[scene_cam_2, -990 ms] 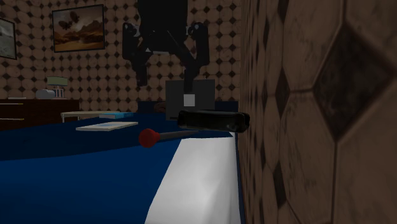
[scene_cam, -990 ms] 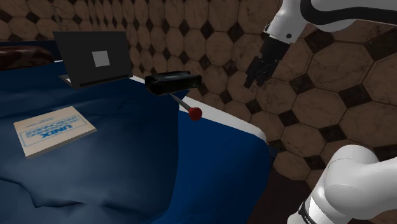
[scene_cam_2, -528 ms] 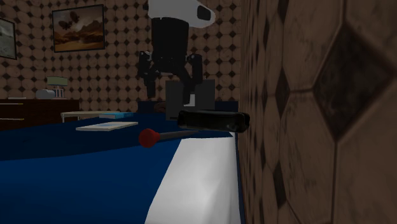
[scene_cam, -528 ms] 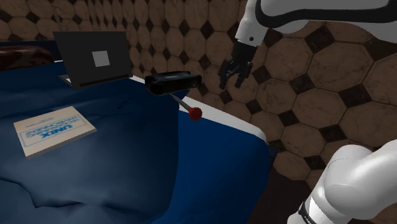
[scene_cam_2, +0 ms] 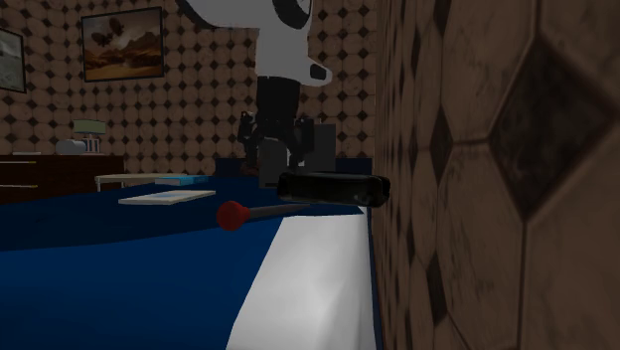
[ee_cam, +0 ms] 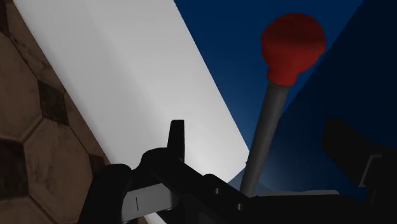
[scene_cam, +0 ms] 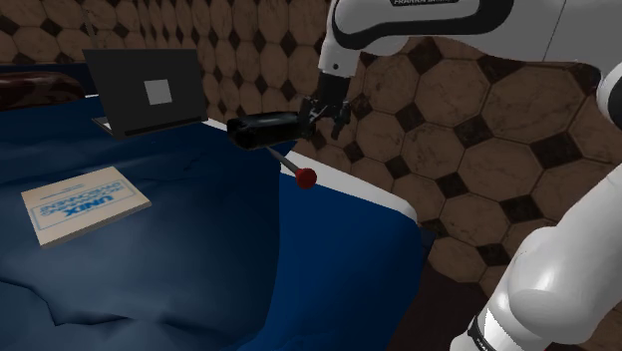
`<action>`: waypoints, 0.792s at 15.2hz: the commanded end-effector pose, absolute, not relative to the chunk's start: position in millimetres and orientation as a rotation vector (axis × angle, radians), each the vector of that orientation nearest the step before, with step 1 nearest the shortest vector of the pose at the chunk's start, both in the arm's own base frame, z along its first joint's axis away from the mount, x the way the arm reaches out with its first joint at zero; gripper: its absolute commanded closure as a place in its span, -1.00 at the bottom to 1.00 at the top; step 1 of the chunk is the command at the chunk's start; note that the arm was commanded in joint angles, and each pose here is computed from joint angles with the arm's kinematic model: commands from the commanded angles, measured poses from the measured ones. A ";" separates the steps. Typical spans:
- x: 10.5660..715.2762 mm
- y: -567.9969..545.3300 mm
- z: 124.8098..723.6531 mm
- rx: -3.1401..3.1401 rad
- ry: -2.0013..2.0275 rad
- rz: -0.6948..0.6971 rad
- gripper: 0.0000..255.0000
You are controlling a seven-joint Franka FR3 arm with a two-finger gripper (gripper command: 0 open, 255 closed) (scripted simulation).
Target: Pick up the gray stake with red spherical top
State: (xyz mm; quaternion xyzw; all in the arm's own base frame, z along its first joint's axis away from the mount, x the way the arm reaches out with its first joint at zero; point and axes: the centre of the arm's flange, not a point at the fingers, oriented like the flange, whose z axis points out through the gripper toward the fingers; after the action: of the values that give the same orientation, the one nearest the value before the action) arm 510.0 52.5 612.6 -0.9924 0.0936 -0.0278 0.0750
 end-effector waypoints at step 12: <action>638.4 83.9 547.0 -2.956 0.409 0.098 -1.00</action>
State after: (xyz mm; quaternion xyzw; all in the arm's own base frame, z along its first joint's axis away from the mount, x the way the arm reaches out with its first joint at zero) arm 636.6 84.0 551.8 -0.9871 0.1359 0.0322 0.0778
